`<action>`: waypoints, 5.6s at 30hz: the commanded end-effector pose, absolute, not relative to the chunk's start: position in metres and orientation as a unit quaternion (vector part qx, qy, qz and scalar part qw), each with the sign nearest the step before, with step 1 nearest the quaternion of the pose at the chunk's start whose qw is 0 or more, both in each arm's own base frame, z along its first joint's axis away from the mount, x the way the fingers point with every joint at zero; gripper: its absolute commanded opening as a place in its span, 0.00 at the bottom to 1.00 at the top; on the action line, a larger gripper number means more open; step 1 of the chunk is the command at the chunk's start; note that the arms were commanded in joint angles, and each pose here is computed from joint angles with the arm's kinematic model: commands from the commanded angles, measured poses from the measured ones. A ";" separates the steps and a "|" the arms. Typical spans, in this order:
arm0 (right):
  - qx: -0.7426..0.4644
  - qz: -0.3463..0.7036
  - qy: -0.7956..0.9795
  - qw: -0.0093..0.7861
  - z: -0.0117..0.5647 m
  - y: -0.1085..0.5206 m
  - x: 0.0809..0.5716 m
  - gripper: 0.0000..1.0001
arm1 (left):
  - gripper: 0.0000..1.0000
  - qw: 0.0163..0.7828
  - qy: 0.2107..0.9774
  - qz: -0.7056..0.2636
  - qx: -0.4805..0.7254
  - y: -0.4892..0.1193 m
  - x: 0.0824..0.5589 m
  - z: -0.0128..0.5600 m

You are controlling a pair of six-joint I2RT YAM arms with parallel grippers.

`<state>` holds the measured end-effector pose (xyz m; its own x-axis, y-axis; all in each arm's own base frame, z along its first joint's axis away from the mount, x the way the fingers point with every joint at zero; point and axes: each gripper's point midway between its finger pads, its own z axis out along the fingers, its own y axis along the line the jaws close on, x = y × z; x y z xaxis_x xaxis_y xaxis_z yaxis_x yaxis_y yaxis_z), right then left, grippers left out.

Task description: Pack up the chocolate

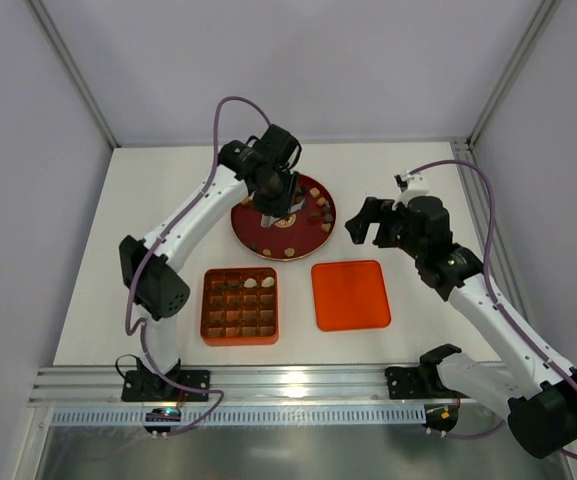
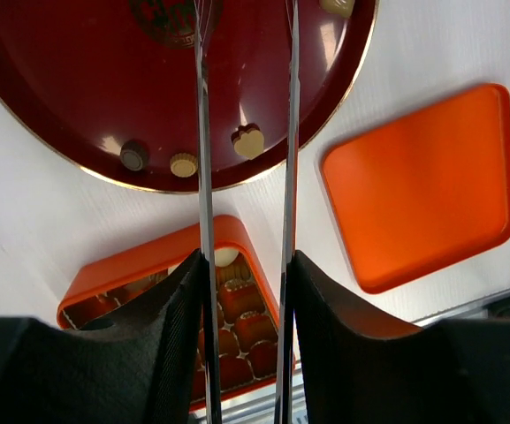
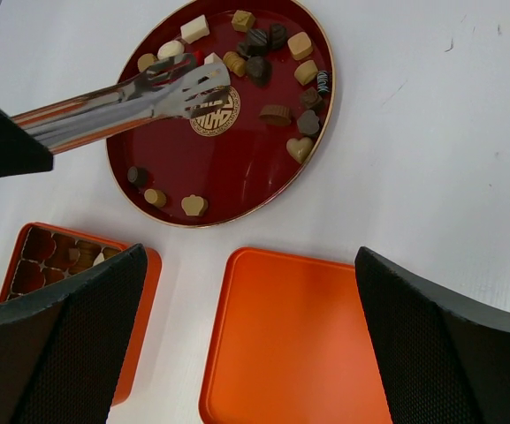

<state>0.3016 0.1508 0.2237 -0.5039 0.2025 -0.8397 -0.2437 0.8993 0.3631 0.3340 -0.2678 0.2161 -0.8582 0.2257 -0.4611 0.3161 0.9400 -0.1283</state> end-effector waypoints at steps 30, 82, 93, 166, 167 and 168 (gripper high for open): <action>-0.016 0.227 0.822 0.522 0.246 0.150 0.303 1.00 | 0.44 0.261 0.961 -0.012 0.089 -0.255 0.410 0.181; -0.015 0.222 0.826 0.518 0.240 0.149 0.303 1.00 | 0.35 0.221 0.970 -0.028 0.101 -0.257 0.402 0.156; -0.014 0.221 0.825 0.519 0.241 0.149 0.303 1.00 | 0.25 0.228 0.968 -0.037 0.102 -0.261 0.405 0.162; -0.022 0.237 0.830 0.504 0.231 0.160 0.309 1.00 | 0.29 0.220 0.974 -0.049 -0.019 -0.090 0.144 0.190; -0.022 0.237 0.830 0.505 0.232 0.160 0.309 1.00 | 0.29 0.220 0.974 -0.048 -0.019 -0.090 0.145 0.190; -0.021 0.237 0.830 0.505 0.232 0.160 0.309 1.00 | 0.29 0.223 0.973 -0.047 -0.020 -0.089 0.146 0.191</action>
